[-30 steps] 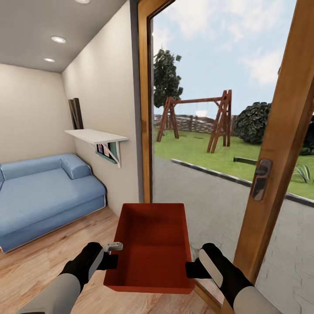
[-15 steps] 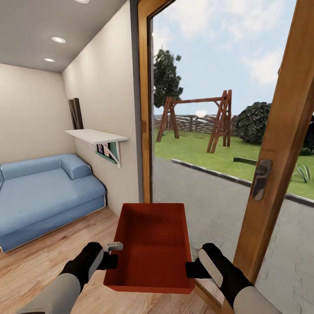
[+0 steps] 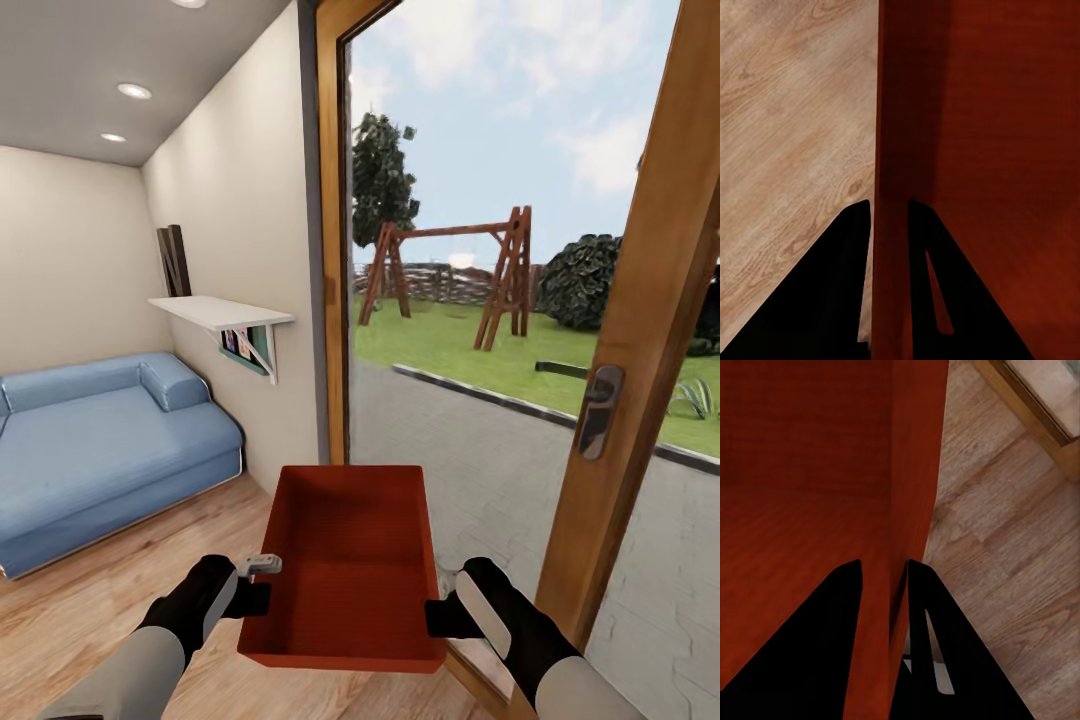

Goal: Move the two storage containers from the living room to the garage. In the garage, place one container on the floor and stack the other container on top of it (either order is fine).

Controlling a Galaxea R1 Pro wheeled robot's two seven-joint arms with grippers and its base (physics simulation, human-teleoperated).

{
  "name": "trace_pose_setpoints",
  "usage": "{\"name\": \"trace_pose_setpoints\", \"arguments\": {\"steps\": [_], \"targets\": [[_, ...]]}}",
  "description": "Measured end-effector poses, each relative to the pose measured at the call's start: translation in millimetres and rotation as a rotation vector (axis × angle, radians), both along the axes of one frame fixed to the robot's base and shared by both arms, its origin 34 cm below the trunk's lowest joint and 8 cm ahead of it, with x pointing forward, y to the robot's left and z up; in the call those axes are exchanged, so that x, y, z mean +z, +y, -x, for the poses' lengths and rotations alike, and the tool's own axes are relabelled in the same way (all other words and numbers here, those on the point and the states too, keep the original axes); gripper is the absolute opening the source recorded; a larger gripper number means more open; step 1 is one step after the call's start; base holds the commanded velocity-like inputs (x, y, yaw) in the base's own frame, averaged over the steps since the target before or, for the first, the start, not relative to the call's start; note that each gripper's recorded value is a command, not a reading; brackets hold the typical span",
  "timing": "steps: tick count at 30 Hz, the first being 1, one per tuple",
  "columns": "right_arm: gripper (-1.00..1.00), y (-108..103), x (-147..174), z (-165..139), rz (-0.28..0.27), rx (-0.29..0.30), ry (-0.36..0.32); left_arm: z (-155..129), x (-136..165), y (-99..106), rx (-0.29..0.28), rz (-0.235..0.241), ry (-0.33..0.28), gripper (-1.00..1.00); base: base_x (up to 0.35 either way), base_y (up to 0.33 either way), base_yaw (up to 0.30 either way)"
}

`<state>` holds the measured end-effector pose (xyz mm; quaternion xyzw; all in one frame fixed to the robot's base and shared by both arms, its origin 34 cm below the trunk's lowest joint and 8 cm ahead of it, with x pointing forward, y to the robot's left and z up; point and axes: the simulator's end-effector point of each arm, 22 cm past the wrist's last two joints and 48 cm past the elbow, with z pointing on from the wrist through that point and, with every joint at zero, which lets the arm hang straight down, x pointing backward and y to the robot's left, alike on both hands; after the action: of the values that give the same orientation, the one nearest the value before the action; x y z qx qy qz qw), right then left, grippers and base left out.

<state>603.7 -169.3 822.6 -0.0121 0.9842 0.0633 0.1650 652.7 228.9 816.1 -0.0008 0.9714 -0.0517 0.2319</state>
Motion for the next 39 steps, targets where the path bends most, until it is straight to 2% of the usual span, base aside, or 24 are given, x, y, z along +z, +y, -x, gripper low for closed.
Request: {"name": "trace_pose_setpoints", "arguments": {"steps": [9,39], "targets": [[-1.00,0.4,-0.5,0.0,-0.001,0.000,0.001,0.0,-0.5,0.4,0.001,0.001,0.001,-1.00,0.000,0.000,0.096],[-1.00,0.8,-7.4,2.0,0.000,0.002,0.015,2.2,-8.1,0.9,0.002,0.001,0.016,-1.00,0.000,0.000,0.269]]}}
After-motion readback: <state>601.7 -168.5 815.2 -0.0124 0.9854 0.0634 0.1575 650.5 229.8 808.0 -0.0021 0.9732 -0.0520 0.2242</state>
